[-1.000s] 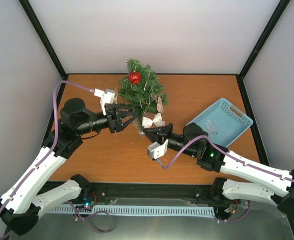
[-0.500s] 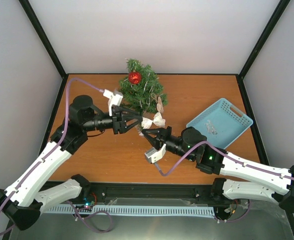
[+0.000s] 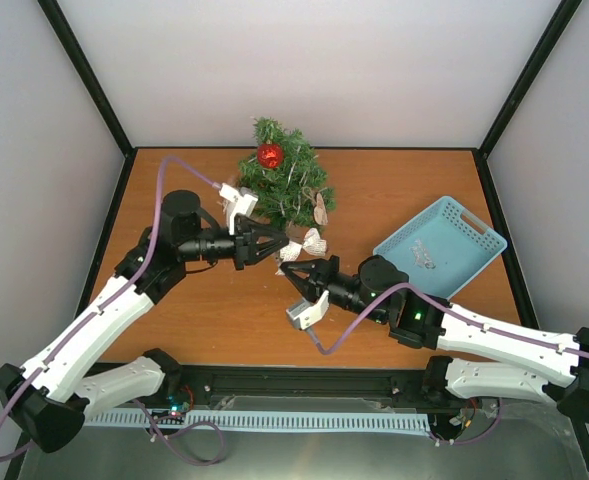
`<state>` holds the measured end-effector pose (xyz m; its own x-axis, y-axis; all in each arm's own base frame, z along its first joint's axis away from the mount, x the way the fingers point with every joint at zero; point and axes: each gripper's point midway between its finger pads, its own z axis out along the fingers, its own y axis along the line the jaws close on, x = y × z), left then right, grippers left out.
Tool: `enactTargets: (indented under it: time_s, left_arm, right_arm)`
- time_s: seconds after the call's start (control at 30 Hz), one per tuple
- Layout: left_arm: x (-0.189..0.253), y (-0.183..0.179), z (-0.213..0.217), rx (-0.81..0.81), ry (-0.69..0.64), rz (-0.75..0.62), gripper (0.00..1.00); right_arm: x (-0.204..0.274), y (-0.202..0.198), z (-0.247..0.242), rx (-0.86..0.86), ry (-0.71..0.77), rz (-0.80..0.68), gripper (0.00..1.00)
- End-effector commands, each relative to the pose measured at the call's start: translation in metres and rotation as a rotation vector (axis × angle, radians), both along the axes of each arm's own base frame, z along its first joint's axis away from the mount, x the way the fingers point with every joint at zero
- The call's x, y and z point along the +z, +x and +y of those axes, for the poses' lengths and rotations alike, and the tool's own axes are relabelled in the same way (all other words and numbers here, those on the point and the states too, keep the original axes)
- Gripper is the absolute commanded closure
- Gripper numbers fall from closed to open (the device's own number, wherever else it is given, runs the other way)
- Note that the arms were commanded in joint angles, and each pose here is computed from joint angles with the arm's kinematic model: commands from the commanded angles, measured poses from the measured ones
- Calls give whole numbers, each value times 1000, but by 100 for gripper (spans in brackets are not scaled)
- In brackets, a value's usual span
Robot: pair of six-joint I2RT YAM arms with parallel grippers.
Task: Decorate the small christmas tree
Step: Hang the decoration item on the Christmas tree.
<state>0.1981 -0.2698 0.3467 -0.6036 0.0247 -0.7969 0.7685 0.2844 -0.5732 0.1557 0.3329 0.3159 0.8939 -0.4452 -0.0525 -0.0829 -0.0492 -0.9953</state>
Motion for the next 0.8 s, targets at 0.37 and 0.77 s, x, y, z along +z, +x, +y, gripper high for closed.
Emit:
enactTargets:
  time_s: [0.37,0.77]
  left_arm:
    - [-4,10,23,85,99,-343,99]
    - [-37,65,91,181,211,-318,100]
  right_arm:
    - [6,-18,-28,-7,120,259,40]
    - [26,-38,-84,-12,311,345,2]
